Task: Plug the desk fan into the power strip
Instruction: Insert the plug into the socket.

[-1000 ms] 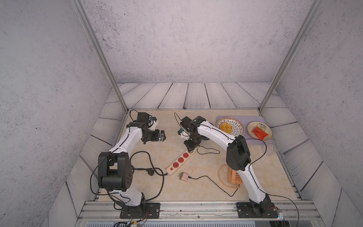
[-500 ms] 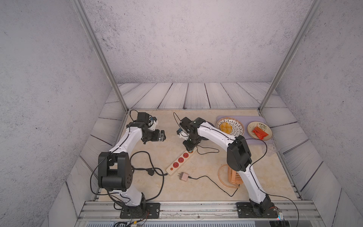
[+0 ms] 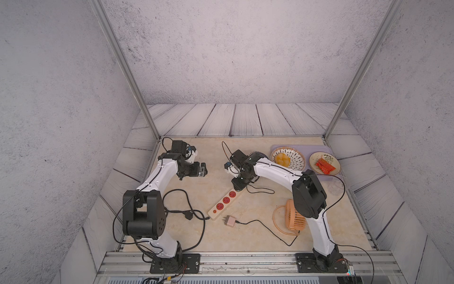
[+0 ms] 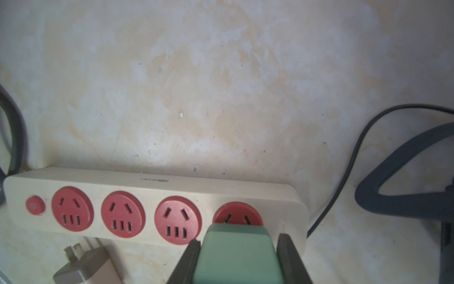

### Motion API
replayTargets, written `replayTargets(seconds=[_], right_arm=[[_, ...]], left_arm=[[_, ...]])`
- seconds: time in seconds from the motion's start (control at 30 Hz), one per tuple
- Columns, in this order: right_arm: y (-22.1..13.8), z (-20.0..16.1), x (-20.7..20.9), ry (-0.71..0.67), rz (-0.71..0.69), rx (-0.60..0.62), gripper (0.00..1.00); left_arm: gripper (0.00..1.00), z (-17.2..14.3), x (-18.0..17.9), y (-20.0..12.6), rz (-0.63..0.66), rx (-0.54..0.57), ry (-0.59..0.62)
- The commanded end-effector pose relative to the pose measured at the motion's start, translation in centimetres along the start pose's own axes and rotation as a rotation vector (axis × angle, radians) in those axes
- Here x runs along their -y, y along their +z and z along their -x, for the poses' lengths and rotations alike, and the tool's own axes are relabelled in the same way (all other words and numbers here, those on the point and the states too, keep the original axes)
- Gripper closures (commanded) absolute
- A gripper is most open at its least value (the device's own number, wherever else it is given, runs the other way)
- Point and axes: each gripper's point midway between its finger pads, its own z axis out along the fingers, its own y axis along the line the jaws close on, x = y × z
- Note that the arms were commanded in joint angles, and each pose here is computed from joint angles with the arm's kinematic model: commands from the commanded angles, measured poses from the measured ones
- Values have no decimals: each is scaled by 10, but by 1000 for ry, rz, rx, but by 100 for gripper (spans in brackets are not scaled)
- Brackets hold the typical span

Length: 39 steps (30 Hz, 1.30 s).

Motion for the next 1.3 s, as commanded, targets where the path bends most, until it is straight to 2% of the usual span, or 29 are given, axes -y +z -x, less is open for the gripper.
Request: replayTargets(seconds=[0.0,0.17,0.37,0.57,0.8,1.0,1.27], right_arm=[[48,-66,10,62,-23,-230,100],[57,-82,11,60,-68,-247,100],[83,-96,15,57,-115,-322,100],[107,-115,6,115,-26,-344,100],[110,-138,8,178,-8,-346,100],[109,-162,15,179,-46,-363,100],[117,-173,6,150,-81,-394,100]], left_arm=[[1,-4,-2,3,-7,-14,-17],[0,-3,-2,1,-2,-2,-11],[1,-2,-2,1,-8,-11,-19],[1,-3,-1,2,-14,-10,-19],[1,-3,-1,4,-18,-18,-24],[1,-5,-1,4,-19,-15,-23],[0,-3,-1,3,-17,-15,-24]])
